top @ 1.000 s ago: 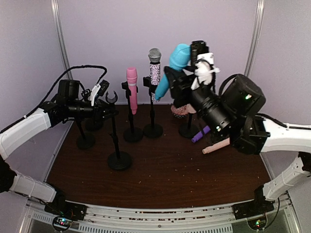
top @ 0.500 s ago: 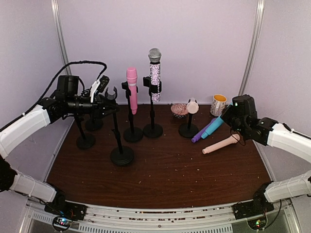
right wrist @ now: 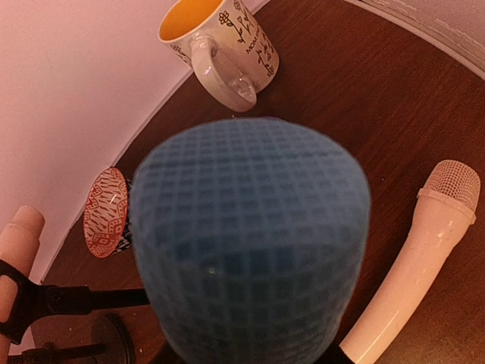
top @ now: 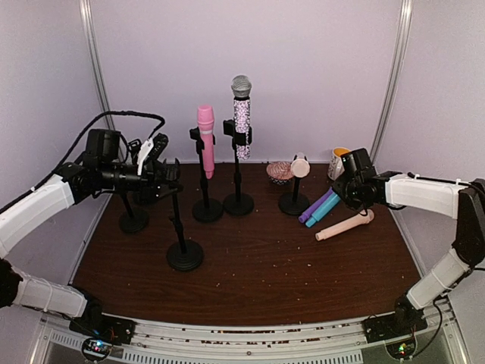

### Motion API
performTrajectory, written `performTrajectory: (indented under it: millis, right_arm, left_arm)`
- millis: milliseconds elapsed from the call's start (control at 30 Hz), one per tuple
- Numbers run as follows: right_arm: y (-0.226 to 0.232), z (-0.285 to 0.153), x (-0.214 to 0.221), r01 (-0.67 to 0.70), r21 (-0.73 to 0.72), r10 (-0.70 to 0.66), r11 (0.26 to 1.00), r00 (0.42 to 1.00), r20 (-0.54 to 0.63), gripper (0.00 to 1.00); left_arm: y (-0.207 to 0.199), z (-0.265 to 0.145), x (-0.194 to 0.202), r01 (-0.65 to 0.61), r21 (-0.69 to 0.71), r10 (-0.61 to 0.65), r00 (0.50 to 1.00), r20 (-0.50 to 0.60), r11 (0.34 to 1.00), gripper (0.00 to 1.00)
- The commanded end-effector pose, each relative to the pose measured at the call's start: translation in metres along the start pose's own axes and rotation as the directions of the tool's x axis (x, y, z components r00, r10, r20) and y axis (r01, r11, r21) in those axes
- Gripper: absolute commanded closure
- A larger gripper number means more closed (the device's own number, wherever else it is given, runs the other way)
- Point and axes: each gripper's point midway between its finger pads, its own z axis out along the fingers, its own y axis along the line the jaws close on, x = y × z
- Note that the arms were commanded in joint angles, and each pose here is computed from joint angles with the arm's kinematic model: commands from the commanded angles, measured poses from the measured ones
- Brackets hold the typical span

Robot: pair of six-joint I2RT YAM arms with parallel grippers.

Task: Remove the microphone from the stand
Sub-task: Place the microphone stand at the center of the board, then place the microphone at the center of the board.

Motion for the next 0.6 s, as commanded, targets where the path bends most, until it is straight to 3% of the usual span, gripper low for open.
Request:
performTrajectory:
  millis: [0,133,233,400,567]
  right_arm:
    - [-0.001,0.011,-0.008,-0.018,0.038,0.018,0.999,1.0,0.007,1.0]
    - [-0.008,0.025,-0.003,0.004,0.095,-0.003,0.995,1.0,-0.009,1.0]
    - [-0.014,0.035,0.004,0.013,0.128,-0.007,0.992,0.999,-0.042,0.93]
    - [-0.019,0.047,0.011,0.022,0.154,-0.012,0.988,0.998,-0.067,0.7]
    - [-0.019,0.05,0.011,0.024,0.16,-0.013,0.987,0.998,-0.068,0.59]
  left_arm:
    - [-0.012,-0.016,-0.017,-0.104,-0.005,0.104,0.993,0.057,0.995,0.33]
    - [-0.02,-0.026,-0.012,-0.121,-0.031,0.122,0.991,0.051,0.992,0.27]
    - [-0.024,-0.035,-0.014,-0.135,-0.054,0.138,0.989,0.055,0.989,0.25]
    - [-0.029,-0.045,-0.015,-0.156,-0.077,0.159,0.987,0.038,0.985,0.24]
    - [-0.036,-0.051,-0.01,-0.175,-0.071,0.177,0.984,0.018,0.982,0.24]
